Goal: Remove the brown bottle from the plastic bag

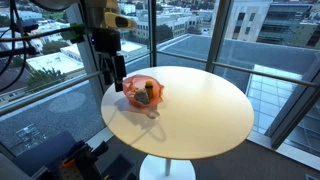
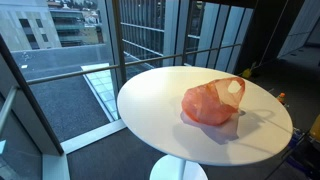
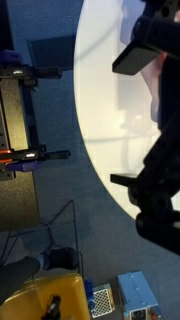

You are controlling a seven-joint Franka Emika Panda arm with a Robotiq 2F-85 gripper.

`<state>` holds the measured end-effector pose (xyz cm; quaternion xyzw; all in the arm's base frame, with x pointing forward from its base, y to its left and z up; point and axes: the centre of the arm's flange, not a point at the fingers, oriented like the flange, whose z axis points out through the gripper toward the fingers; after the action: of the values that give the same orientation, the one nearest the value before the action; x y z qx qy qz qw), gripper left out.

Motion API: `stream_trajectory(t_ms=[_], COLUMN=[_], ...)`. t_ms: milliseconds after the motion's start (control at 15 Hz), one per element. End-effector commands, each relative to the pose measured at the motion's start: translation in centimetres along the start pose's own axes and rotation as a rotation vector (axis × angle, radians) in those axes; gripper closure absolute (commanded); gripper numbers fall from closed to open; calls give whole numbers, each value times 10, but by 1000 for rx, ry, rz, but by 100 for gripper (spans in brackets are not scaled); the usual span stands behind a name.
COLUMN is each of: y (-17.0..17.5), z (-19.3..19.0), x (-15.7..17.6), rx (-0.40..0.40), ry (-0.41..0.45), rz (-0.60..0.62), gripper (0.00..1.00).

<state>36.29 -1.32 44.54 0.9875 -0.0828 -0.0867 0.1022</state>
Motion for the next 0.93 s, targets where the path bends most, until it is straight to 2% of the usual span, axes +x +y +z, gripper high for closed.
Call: stream_trajectory(t_ms=[0, 200, 467, 867], y=[0, 0, -7, -26], z=[0, 0, -5, -12], x=[0, 0, 13, 50], rx=[0, 0, -40, -38], ry=[0, 0, 16, 100], rz=[0, 0, 22, 26], gripper=[0, 0, 0, 0])
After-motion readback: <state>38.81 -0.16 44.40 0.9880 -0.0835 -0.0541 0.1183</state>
